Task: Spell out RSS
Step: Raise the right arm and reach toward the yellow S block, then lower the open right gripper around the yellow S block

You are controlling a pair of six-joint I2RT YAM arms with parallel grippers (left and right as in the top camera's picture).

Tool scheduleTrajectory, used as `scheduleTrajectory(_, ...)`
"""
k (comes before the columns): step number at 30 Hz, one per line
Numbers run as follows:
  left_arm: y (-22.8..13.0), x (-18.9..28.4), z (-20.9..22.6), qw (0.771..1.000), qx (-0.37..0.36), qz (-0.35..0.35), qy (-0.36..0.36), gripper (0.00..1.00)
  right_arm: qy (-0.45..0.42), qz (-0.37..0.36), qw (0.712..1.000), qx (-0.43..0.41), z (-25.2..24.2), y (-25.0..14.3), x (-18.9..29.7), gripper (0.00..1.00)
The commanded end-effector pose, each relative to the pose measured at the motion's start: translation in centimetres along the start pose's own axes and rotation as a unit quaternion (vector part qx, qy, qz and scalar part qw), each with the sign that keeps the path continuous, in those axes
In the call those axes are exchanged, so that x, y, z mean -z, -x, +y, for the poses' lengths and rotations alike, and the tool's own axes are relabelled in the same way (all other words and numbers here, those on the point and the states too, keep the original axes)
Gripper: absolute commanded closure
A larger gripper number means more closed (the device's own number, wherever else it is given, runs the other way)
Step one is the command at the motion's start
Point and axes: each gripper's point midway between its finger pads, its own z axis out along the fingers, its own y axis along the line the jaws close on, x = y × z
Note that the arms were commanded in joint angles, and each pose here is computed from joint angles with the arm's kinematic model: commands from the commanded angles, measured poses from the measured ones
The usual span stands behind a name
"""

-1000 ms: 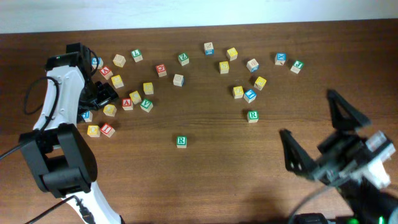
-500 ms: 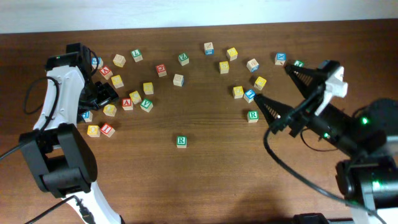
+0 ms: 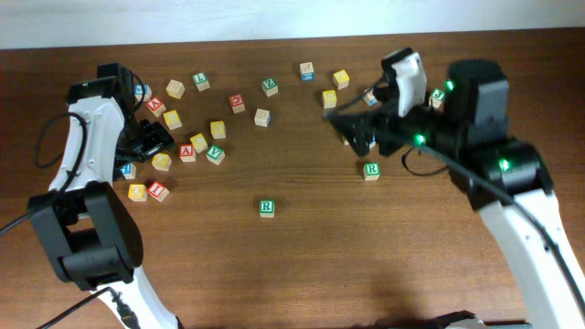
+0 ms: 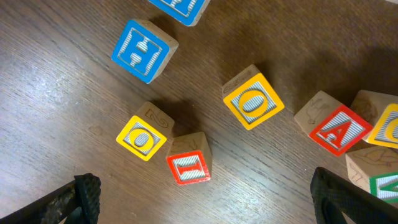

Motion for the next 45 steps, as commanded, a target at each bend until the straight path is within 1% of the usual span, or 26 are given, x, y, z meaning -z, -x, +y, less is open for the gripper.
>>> scheduleTrajectory(1, -0.2, -0.6, 0.2, 1.000, 0.006, 0.007, 0.009, 0.01, -0.038, 0.050, 0.998, 0.004, -2.1, 0.3, -1.7, 0.02)
scheduleTrajectory(2, -0.2, -0.6, 0.2, 1.000, 0.006, 0.007, 0.010, 0.01, -0.025, 0.054, 0.998, 0.000, -2.0, 0.3, -2.2, 0.02)
scheduleTrajectory(3, -0.2, -0.6, 0.2, 1.000, 0.006, 0.007, 0.010, 0.01, 0.023, 0.058, 0.998, -0.018, -0.8, 0.2, -3.1, 0.02)
scheduleTrajectory(7, -0.2, -0.6, 0.2, 1.000, 0.006, 0.007, 0.009, 0.01, 0.128, 0.065, 0.988, -0.053, 2.1, 0.0, -3.7, 0.02)
scheduleTrajectory(9, -0.2, -0.6, 0.2, 1.000, 0.006, 0.007, 0.009, 0.01, 0.150, 0.068, 0.985, -0.056, 2.7, -0.1, -3.8, 0.02)
scheduleTrajectory(11, -0.2, -0.6, 0.2, 1.000, 0.006, 0.006, 0.009, 0.01, 0.147, 0.075, 0.985, -0.057, 2.7, -0.4, -4.4, 0.02)
scheduleTrajectory(16, -0.2, -0.6, 0.2, 1.000, 0.006, 0.007, 0.009, 0.01, 0.118, 0.110, 0.985, -0.059, 1.9, -2.2, -7.3, 0.02)
scheduleTrajectory(19, -0.2, -0.6, 0.2, 1.000, 0.007, 0.007, 0.009, 0.01, 0.042, 0.143, 0.982, -0.118, 0.1, -4.0, -9.7, 0.02)
scheduleTrajectory(20, -0.2, -0.6, 0.2, 1.000, 0.006, 0.006, 0.009, 0.01, 0.026, 0.150, 0.981, -0.122, -0.2, -4.5, -10.2, 0.02)
scheduleTrajectory(24, -0.2, -0.6, 0.2, 1.000, 0.006, 0.007, 0.009, 0.01, -0.032, 0.177, 0.979, -0.099, -0.5, -6.3, -11.9, 0.02)
scheduleTrajectory(28, -0.2, -0.6, 0.2, 1.000, 0.006, 0.007, 0.010, 0.01, -0.144, 0.186, 0.968, -0.093, -2.1, -7.5, -12.2, 0.01)
scheduleTrajectory(30, -0.2, -0.6, 0.2, 1.000, 0.006, 0.007, 0.010, 0.01, -0.166, 0.181, 0.966, -0.078, -2.3, -7.4, -12.2, 0.02)
scheduleTrajectory(31, -0.2, -0.6, 0.2, 1.000, 0.006, 0.007, 0.009, 0.01, -0.164, 0.176, 0.968, -0.075, -2.0, -7.1, -12.4, 0.02)
scheduleTrajectory(34, -0.2, -0.6, 0.2, 1.000, 0.006, 0.007, 0.009, 0.01, -0.161, 0.137, 0.975, -0.062, -2.2, -5.3, -13.0, 0.02)
scheduleTrajectory(35, -0.2, -0.6, 0.2, 1.000, 0.006, 0.007, 0.010, 0.01, -0.174, 0.121, 0.976, -0.059, -2.9, -4.5, -13.3, 0.02)
scheduleTrajectory(38, -0.2, -0.6, 0.2, 1.000, 0.006, 0.007, 0.010, 0.00, -0.179, 0.099, 0.979, -0.019, -3.9, -3.4, -14.6, 0.01)
scheduleTrajectory(41, -0.2, -0.6, 0.2, 1.000, 0.006, 0.007, 0.010, 0.01, -0.183, 0.092, 0.978, -0.028, -5.4, -3.2, -15.8, 0.01)
scheduleTrajectory(45, -0.2, -0.6, 0.2, 1.000, 0.006, 0.007, 0.010, 0.01, -0.201, 0.080, 0.976, -0.041, -8.3, -1.8, -16.5, 0.01)
